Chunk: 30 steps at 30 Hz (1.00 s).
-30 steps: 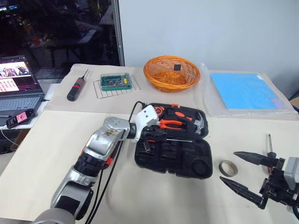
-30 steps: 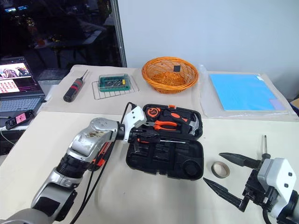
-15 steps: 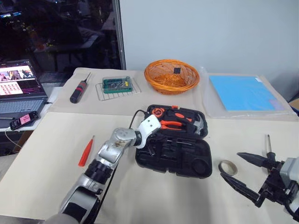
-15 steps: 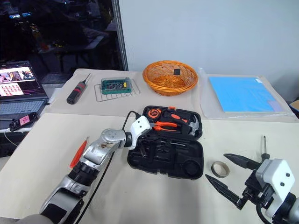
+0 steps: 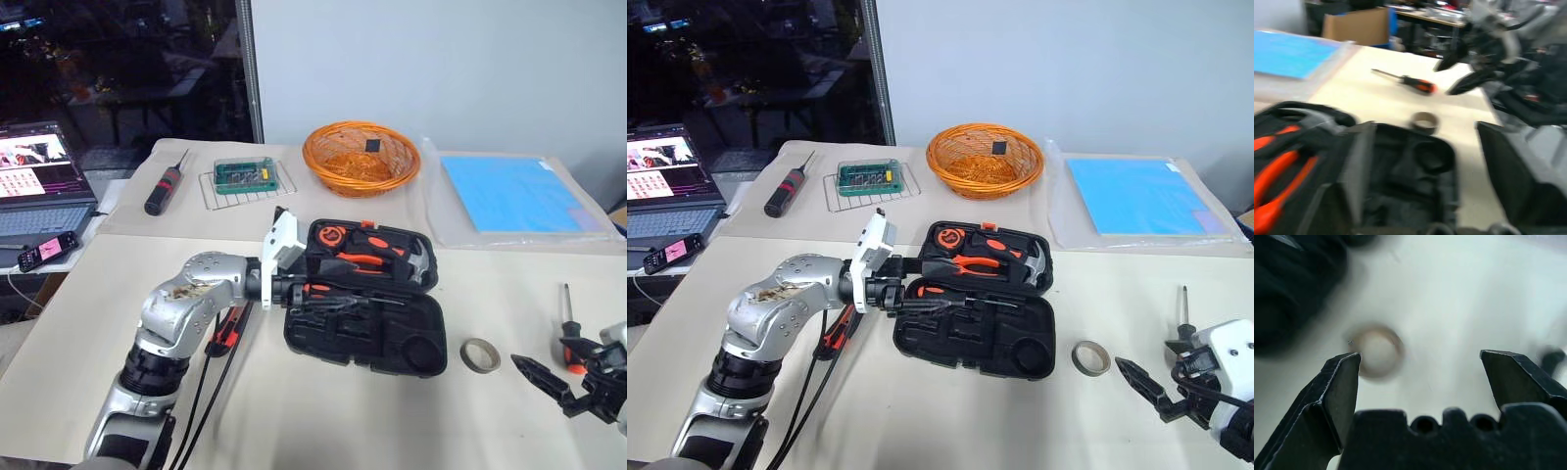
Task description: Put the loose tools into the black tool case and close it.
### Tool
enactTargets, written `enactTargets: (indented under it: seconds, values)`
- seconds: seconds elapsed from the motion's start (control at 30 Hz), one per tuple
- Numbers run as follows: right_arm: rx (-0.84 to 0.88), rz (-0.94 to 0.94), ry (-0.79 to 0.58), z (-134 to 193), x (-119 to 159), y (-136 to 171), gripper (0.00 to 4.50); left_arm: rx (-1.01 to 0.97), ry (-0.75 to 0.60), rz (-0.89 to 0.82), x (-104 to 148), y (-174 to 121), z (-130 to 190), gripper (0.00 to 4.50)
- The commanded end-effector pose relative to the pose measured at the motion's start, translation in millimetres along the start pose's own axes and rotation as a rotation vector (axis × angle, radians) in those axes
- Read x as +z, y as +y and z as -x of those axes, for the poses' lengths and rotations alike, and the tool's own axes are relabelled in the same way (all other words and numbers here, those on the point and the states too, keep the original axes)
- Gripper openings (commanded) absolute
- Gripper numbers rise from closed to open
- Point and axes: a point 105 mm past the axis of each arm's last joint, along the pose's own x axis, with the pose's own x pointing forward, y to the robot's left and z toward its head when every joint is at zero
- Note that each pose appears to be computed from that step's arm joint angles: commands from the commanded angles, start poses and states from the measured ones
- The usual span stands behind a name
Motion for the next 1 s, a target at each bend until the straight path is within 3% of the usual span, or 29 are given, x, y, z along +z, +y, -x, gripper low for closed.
enactTargets:
  seconds: [0.03,0.33,0.47,0.7,0.77,0.8,0.87,1.0]
  values:
    - [-0.144,-0.133,0.09,-8,-13,-28,4.5,-0.071,-0.009,-0.047,12,-13,-4,4.39]
    - [-0.25,-0.328,0.173,-52,-23,-68,4.5,-0.064,-0.028,-0.071,16,-15,-14,4.39]
    - [-0.298,-0.327,0.201,-63,-28,-85,3.42,-0.057,-0.026,-0.084,17,-13,-13,4.5]
    - [-0.322,-0.194,0.176,-60,-19,-95,0.99,-0.043,-0.041,-0.09,19,-9,-12,4.5]
    - [-0.284,-0.116,0.091,-51,0,-91,0.96,0.008,-0.063,-0.113,20,-3,-9,4.5]
    - [-0.229,-0.047,0.006,-43,24,-83,0.96,0.057,-0.069,-0.119,19,1,-4,4.5]
    - [-0.067,0.138,-0.134,-30,67,-52,0.96,0.062,-0.108,-0.125,18,-2,8,4.5]
    - [0.235,0.405,-0.246,-26,111,14,0.96,0.074,-0.099,-0.044,11,-11,39,4.5]
